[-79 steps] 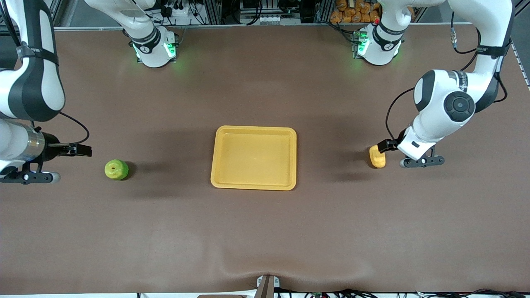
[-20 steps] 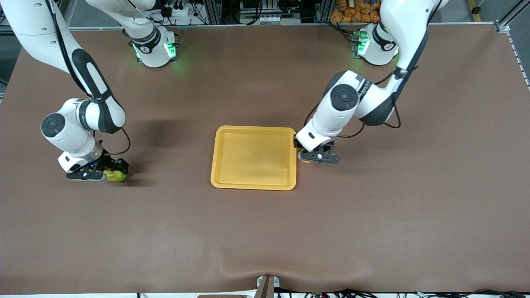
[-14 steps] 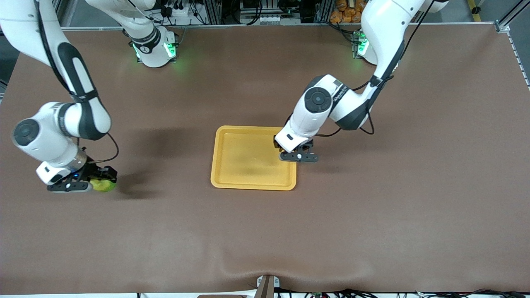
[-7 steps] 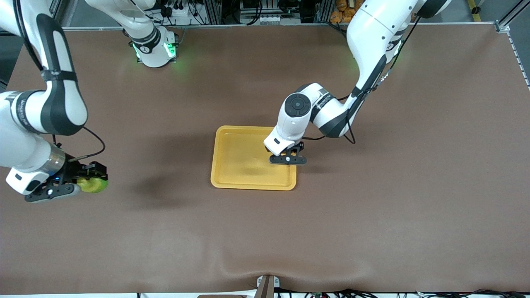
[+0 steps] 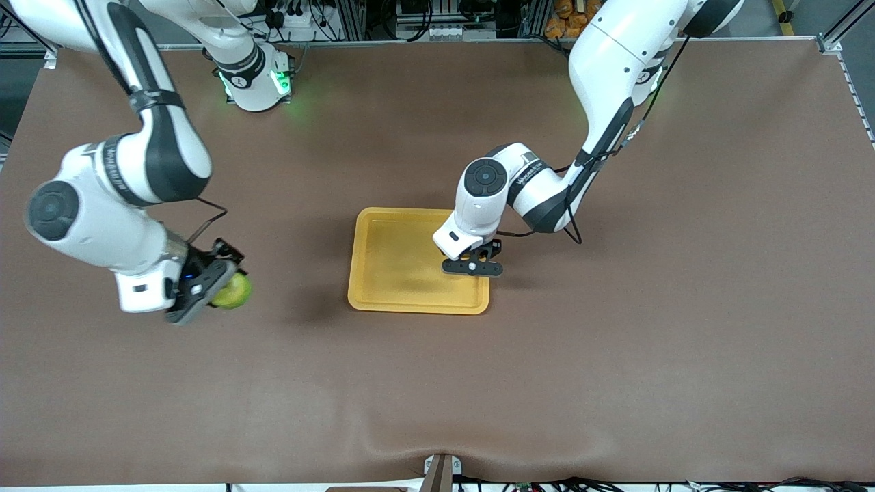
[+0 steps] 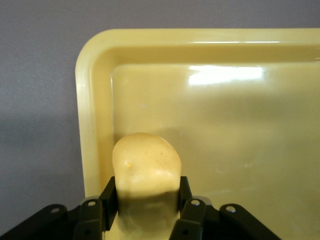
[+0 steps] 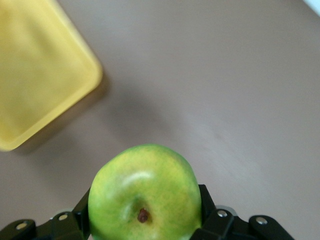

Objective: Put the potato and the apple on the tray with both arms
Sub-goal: 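Lower the potato onto the tray while the right gripper carries the apple over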

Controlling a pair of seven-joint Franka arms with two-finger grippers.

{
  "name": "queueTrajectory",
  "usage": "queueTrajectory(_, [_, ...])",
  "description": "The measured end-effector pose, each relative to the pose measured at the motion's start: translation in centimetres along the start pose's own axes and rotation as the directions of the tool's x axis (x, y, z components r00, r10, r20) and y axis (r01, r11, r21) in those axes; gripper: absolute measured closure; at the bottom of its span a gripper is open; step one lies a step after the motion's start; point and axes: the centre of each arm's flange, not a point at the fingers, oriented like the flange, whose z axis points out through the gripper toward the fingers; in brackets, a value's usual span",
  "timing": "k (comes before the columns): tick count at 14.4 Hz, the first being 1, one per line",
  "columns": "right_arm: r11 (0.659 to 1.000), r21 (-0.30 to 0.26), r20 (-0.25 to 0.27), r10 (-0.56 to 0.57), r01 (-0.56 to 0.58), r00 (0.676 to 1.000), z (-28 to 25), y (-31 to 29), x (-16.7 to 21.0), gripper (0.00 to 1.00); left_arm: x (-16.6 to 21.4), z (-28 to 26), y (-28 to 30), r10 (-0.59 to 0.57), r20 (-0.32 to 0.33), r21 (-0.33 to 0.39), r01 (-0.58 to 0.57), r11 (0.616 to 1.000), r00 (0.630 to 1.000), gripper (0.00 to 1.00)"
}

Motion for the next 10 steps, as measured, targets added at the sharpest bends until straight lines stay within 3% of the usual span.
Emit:
queueTrajectory(3, [0.986, 0.055, 0.029, -0.159, 0.157, 0.987, 2.7, -4.1, 3.2, 0.19, 0.1, 0.5, -0.3, 0.003, 0.002, 0.010, -0.003, 1.000, 1.000, 0.49])
queueTrajectory(6, [0.963, 0.067, -0.015, -0.262, 0.262, 0.965, 6.6, -5.8, 5.7, 0.19, 0.0, 1.1, -0.3, 0.004, 0.008, 0.015, -0.004, 1.000, 1.000, 0.49])
queueTrajectory(10, [0.891, 0.059, -0.041, -0.448, 0.450, 0.893, 11.5, -9.9, 9.6, 0.19, -0.1, 1.6, -0.4, 0.004, 0.014, 0.018, -0.004, 1.000, 1.000, 0.48])
